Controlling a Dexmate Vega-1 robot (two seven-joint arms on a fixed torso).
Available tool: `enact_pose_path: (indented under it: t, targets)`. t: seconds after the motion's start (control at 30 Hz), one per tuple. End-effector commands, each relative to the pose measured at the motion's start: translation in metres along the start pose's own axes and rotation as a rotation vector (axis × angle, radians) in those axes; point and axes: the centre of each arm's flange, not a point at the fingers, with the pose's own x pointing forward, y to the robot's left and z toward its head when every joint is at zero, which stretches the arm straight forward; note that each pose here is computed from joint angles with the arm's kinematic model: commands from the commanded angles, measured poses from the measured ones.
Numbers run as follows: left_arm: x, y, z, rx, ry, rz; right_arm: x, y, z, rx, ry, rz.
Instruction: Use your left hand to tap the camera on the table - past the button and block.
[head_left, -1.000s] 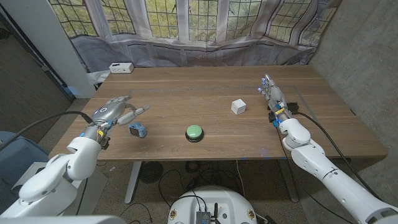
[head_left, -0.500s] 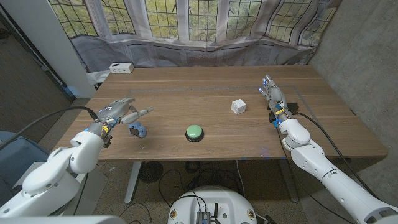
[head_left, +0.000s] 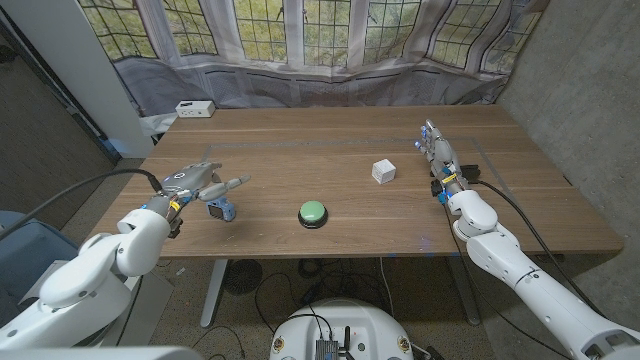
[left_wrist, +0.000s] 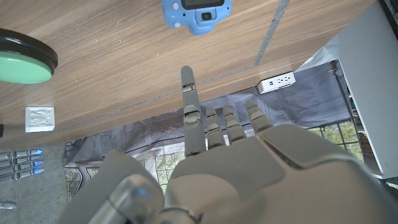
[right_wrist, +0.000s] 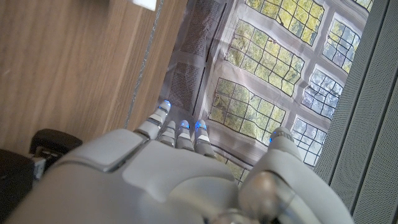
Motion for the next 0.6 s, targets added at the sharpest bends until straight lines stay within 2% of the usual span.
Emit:
enact_pose_path:
  t: [0.03,0.6]
  targets:
    - [0.0026,-0.0073,0.0000,0.037,0.028,-0.022,0.0004,-0.0006,-0.0016,0.000,0.010,0.004]
    - [0.0113,-0.0173,-0.0006,0.012,0.027,-0.055,-0.0083,-0.0064,-0.0010,-0.007,0.021,-0.008]
